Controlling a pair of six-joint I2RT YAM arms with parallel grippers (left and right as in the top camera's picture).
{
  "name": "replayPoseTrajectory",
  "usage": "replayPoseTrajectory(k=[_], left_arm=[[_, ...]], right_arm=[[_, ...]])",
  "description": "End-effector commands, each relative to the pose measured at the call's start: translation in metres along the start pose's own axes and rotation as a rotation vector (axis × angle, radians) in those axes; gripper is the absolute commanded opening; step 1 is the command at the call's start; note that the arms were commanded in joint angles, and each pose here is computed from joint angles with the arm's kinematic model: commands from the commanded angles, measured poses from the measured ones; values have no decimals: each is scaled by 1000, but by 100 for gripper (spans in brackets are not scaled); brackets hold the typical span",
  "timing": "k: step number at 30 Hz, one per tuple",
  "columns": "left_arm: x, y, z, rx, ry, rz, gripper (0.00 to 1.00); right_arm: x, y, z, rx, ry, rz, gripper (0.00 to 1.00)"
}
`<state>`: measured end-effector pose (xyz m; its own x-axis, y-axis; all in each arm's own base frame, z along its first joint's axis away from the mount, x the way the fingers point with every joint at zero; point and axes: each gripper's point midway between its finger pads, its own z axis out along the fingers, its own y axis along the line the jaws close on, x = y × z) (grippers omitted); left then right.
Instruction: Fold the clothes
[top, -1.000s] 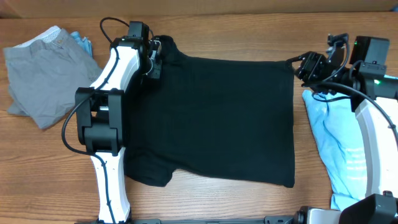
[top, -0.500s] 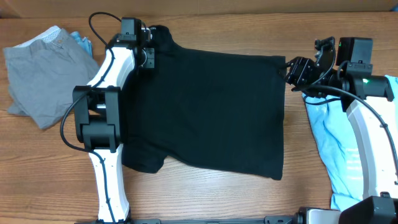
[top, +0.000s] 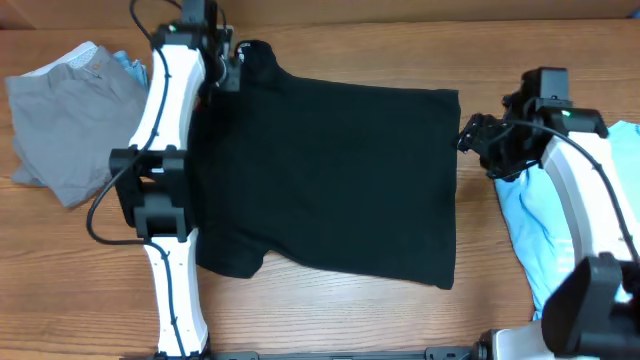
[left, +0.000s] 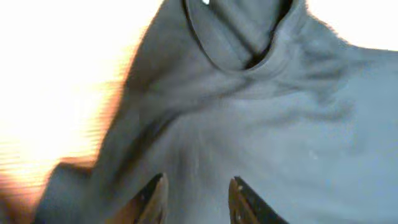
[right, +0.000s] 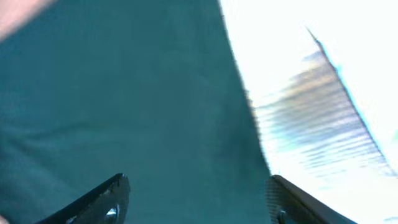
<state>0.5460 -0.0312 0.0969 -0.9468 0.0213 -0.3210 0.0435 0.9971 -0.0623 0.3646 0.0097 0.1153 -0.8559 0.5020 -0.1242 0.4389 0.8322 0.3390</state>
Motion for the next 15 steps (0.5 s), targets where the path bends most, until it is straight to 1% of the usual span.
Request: replayPoseTrajectory(k=[1, 5, 9, 14, 15], left_arm=[[-20, -5, -92, 13, -123, 22, 36], [-4, -7, -143, 6, -119, 20, 38], [19, -2, -185, -36, -106, 13, 42], [50, 1, -224, -63, -78, 10, 41], [51, 0, -228, -63, -87, 10, 38]], right_arm=[[1, -18, 21, 95, 42, 31, 74], [13, -32, 49, 138, 139, 13, 73], [32, -48, 69, 171, 215, 15, 62], [50, -60, 86, 175, 238, 22, 61], [52, -60, 90, 163, 240, 24, 61]])
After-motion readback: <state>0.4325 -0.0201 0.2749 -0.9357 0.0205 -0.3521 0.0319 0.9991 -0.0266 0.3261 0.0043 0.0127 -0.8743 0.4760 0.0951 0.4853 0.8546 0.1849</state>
